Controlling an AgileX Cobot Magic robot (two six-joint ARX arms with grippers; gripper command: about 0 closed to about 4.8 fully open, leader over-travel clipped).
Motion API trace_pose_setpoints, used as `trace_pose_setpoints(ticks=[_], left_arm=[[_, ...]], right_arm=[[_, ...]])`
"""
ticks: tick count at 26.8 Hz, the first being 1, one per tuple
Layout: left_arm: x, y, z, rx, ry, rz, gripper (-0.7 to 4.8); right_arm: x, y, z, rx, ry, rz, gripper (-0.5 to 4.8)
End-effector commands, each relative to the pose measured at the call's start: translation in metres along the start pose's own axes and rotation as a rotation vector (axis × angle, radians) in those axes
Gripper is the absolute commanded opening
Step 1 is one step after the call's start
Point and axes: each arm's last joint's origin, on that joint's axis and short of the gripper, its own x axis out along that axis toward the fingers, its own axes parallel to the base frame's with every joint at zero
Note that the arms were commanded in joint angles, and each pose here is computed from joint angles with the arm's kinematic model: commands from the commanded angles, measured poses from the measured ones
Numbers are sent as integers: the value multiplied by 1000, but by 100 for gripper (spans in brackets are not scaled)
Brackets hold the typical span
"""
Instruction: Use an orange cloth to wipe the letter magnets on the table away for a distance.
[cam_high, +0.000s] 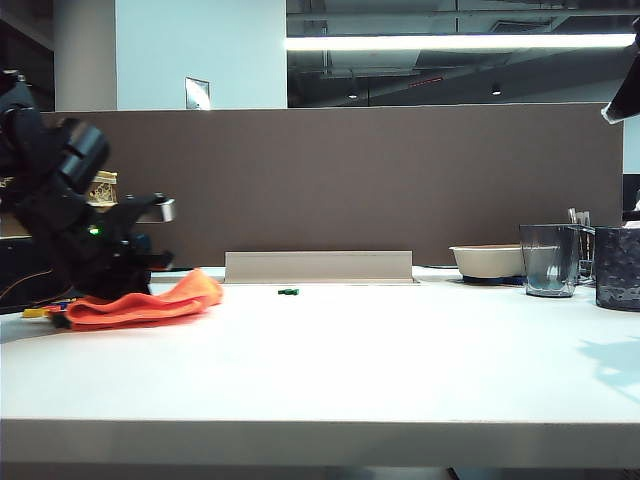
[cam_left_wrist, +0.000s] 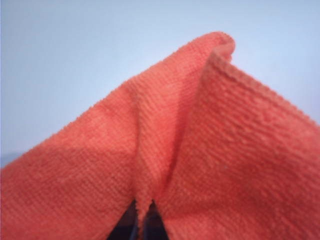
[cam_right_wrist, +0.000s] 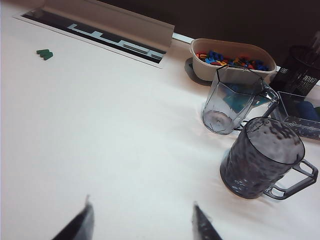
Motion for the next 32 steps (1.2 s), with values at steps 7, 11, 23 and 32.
trace_pose_setpoints(ticks=[7,11,23,32], left_arm=[[-6,43,-45,-106,228,118,-6],[-16,48,-36,-107,192,133,-6],[-73,8,41,6,-161,101,-6],[-75,-53,76,109,-312,-47,-6]], right_arm=[[1,-1,1,-1,-6,-4,243],[3,-1,0,1,3,-2,243],[5,-1,1,0,-7,-3,243],[5,-1,1,0,-7,1,243]])
